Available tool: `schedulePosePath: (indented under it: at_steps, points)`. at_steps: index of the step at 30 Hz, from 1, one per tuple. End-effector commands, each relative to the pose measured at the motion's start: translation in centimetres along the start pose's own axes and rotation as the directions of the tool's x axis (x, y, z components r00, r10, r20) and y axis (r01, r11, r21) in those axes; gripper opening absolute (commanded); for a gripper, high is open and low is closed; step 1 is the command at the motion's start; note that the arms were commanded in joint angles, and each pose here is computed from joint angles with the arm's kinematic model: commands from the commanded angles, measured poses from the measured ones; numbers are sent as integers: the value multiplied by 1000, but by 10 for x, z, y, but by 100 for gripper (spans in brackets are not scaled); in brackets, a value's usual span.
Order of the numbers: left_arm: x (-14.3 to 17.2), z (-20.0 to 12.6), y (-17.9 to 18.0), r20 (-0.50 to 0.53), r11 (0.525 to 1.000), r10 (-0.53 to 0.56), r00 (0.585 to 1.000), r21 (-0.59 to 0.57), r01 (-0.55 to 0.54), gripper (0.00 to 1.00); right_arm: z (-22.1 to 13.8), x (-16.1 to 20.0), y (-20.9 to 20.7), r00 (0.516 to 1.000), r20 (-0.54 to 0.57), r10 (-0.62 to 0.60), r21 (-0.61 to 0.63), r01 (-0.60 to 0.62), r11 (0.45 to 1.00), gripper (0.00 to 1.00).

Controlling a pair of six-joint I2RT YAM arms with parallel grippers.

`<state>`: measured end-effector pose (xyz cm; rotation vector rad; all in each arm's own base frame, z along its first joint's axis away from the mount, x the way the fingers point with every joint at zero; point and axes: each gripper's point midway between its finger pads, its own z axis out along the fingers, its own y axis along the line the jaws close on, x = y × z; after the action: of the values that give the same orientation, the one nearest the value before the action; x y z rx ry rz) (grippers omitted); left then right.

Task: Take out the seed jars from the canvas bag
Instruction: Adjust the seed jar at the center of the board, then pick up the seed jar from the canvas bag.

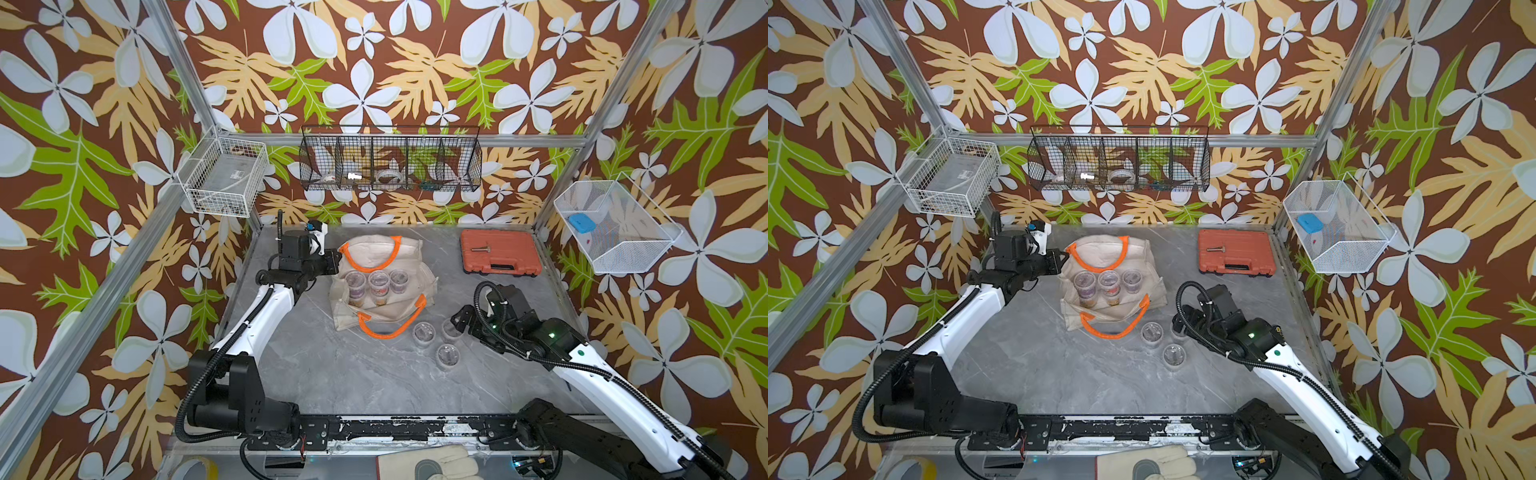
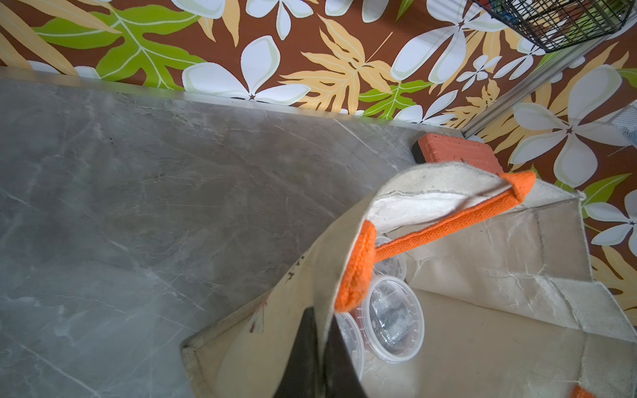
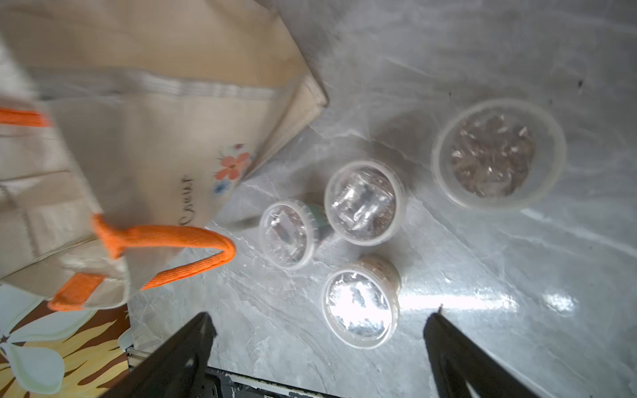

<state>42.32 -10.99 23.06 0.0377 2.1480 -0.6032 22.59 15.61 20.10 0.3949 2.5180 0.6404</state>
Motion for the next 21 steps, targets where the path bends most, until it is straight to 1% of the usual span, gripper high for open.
schedulePosePath:
  at_steps: [1,4,6,9,11,14,16,18,21]
  points:
    - [-6,-1,-1,18,1000,12,1000,-4,-12,0,-16,-33,21,977,165,-132,78,120,990,98]
    - [-6,-1,0,18,1000,12,1000,-9,-12,0,-19,-46,75,938,227,-264,80,252,964,99]
    - [-7,-2,-1,19,1000,13,1000,-7,-13,0,-15,-53,108,911,252,-327,69,320,945,98]
    - [-7,-3,-1,22,1000,15,1000,-9,-15,0,6,-55,153,883,234,-406,21,413,910,96]
    - [-8,-3,-1,25,1000,17,1000,-11,-17,0,19,-56,178,855,226,-467,27,474,880,96]
    - [-8,-3,0,24,1000,17,1000,-14,-17,0,47,-56,198,830,194,-523,42,526,850,95]
    - [-8,-3,0,24,1000,17,1000,-13,-17,0,68,-54,203,818,163,-552,65,549,833,95]
    - [-8,-3,-1,24,1000,16,1000,-11,-15,0,88,-53,203,808,130,-574,97,566,819,93]
    - [-8,-3,0,24,1000,16,1000,-14,-16,0,112,-52,200,807,95,-582,123,571,812,92]
